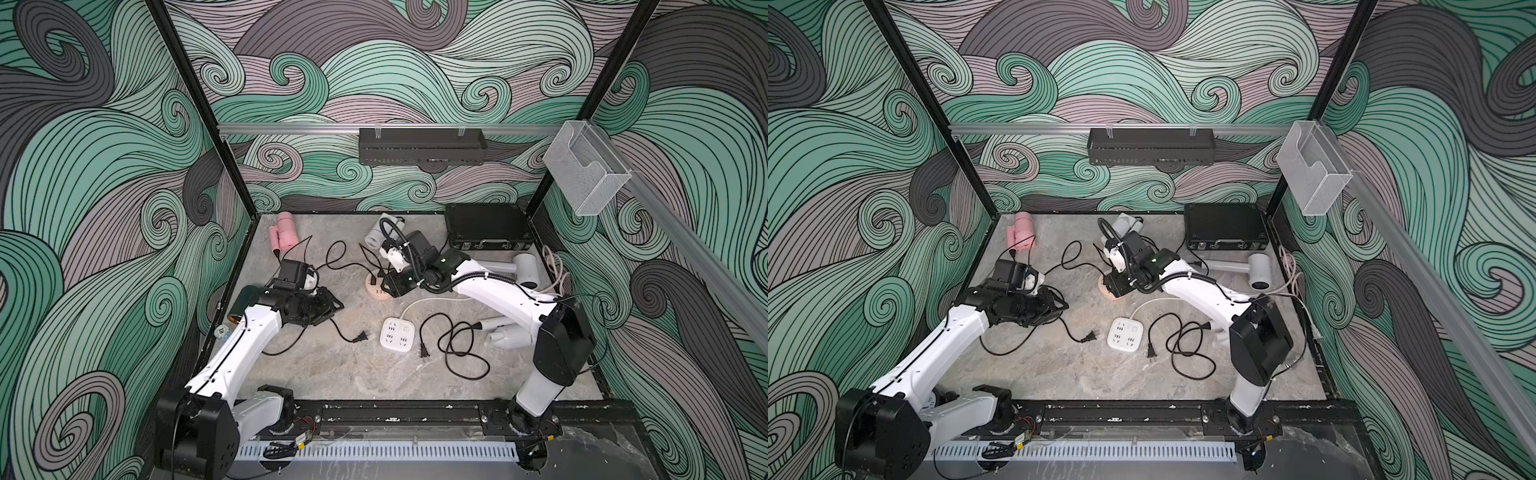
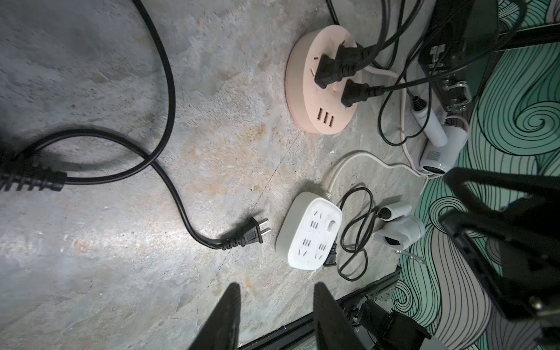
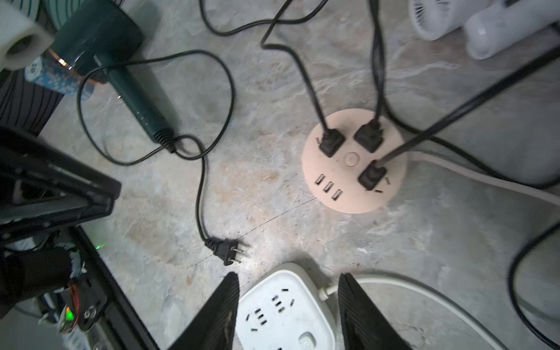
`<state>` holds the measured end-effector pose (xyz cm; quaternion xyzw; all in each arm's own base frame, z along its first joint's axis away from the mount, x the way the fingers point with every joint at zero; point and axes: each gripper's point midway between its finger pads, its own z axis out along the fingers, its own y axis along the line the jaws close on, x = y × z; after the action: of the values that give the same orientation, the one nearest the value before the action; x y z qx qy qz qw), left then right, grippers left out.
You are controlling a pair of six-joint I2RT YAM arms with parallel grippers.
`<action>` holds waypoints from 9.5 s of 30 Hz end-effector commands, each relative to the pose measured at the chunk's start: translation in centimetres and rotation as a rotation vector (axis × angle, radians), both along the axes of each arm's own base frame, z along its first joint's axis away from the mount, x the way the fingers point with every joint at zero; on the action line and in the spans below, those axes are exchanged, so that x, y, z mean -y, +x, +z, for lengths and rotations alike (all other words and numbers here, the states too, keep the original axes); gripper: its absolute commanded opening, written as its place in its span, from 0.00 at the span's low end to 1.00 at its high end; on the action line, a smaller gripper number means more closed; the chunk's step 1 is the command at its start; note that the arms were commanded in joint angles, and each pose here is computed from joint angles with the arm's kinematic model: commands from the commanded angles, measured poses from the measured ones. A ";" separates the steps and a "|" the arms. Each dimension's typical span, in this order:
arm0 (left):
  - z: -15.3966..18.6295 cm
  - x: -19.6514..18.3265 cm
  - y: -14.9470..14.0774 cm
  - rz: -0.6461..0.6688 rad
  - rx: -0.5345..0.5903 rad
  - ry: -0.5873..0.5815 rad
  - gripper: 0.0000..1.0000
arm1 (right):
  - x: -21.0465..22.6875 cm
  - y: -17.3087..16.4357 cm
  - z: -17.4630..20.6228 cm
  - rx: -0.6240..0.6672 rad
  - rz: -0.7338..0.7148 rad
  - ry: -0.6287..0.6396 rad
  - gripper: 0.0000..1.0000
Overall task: Charge the blow dryers
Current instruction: Pick up the plug from the center of the board, then adjust the socket at the center of the board, then adjust the plug.
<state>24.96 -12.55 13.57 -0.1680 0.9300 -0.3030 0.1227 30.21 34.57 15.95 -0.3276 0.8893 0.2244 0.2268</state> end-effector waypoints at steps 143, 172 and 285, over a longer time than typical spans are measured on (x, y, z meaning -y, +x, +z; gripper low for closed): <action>-3.5 9.1 -0.1 -0.351 0.067 0.351 0.00 | 10.7 -2.2 0.1 0.092 -0.387 -0.080 0.72; -4.9 12.6 -0.3 -0.400 0.169 0.456 0.00 | 10.3 -7.6 -7.5 -0.227 -0.343 -0.076 0.26; 10.3 12.5 -3.2 -0.574 0.436 -0.348 0.00 | 0.2 -9.4 7.0 -0.296 0.350 0.642 0.71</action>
<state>21.83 -24.35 20.90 0.1193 0.8578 -0.4665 0.1798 21.43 33.53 20.42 -0.3263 0.7691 0.5287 0.1498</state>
